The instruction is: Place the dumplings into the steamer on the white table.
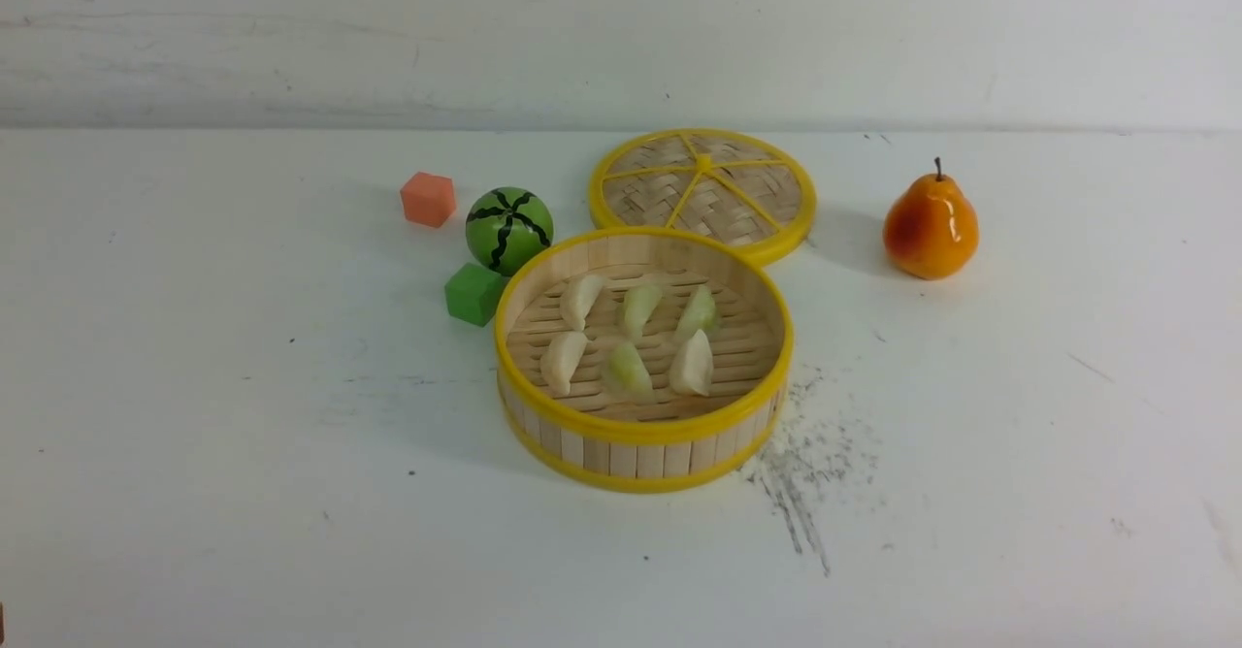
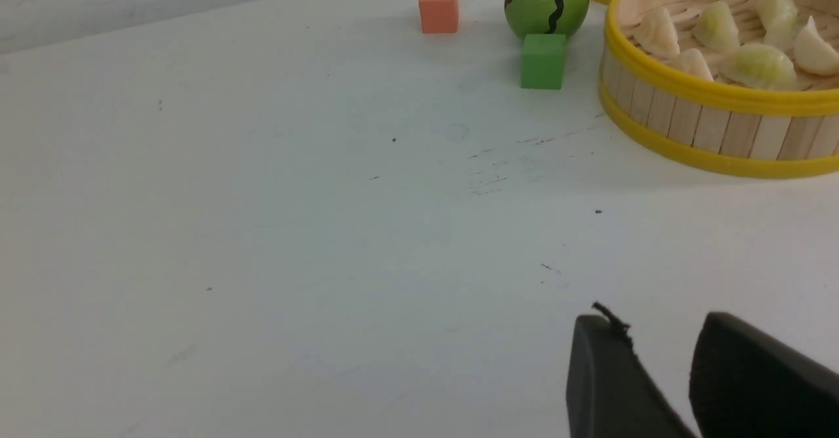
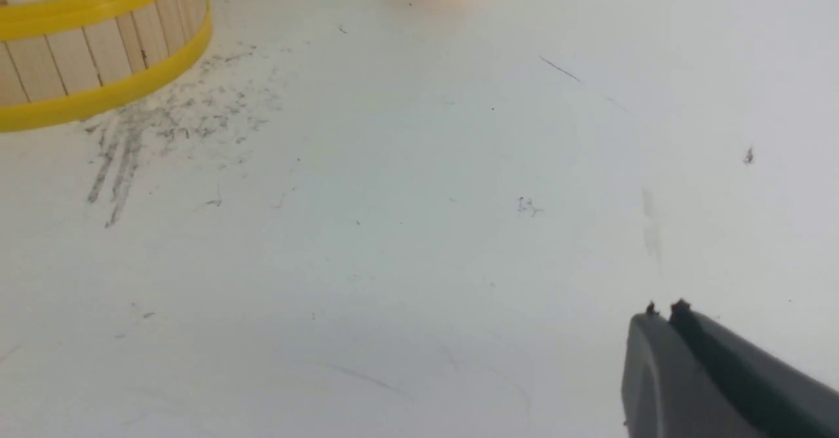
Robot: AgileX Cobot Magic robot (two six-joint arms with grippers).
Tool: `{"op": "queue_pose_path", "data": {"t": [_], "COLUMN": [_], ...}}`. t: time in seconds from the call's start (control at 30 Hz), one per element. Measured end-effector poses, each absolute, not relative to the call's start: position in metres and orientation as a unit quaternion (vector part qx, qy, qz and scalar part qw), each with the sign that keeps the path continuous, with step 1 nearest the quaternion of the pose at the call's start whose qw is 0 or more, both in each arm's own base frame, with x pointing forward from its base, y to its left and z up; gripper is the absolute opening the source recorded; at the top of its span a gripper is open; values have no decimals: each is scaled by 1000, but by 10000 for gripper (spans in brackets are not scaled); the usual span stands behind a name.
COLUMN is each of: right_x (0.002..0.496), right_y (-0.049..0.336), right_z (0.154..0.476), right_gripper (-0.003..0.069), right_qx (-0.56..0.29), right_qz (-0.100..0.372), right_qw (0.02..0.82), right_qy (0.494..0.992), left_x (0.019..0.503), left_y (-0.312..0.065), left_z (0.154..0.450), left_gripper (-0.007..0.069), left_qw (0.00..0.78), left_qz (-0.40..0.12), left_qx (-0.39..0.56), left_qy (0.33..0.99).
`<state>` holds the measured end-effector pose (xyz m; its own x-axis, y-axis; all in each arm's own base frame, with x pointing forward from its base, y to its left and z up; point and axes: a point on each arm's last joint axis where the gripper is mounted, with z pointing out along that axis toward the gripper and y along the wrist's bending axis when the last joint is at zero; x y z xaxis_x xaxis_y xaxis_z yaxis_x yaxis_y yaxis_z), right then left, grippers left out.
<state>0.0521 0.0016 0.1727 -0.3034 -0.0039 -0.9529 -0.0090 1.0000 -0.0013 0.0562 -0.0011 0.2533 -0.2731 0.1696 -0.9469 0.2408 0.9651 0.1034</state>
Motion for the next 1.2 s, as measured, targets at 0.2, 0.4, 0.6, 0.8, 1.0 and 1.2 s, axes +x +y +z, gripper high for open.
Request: {"op": "queue_pose_path", "data": {"t": [0.2,0.4,0.6,0.8,1.0,1.2], "right_x": [52,52,52,52,52,52], "right_y": [4,4,2,1,1,1], "right_z": [173,173,173,173,173,173], "right_gripper": [16,16,20,29,36,47], "right_qx": [-22,-20,-4,0,0,0], "right_qz": [15,13,2,-1,-1,-1], "right_qw": [590,590,590,590,590,590], "right_qy": [807,807,807,807,807,807], "left_x": [56,56,56,56,56,56], "left_y": [-1,-1,-1,-1,-1,-1], "left_z": [253,253,253,253,253,253], "left_gripper": [200,207,215,218,218,219], "left_qw": [589,589,589,589,589,589], "left_qz": [-30,-30,-30,-30,-30,-30], "left_qx": [129,129,129,129,129,129], "left_qy": [797,797,797,797,797,797]}}
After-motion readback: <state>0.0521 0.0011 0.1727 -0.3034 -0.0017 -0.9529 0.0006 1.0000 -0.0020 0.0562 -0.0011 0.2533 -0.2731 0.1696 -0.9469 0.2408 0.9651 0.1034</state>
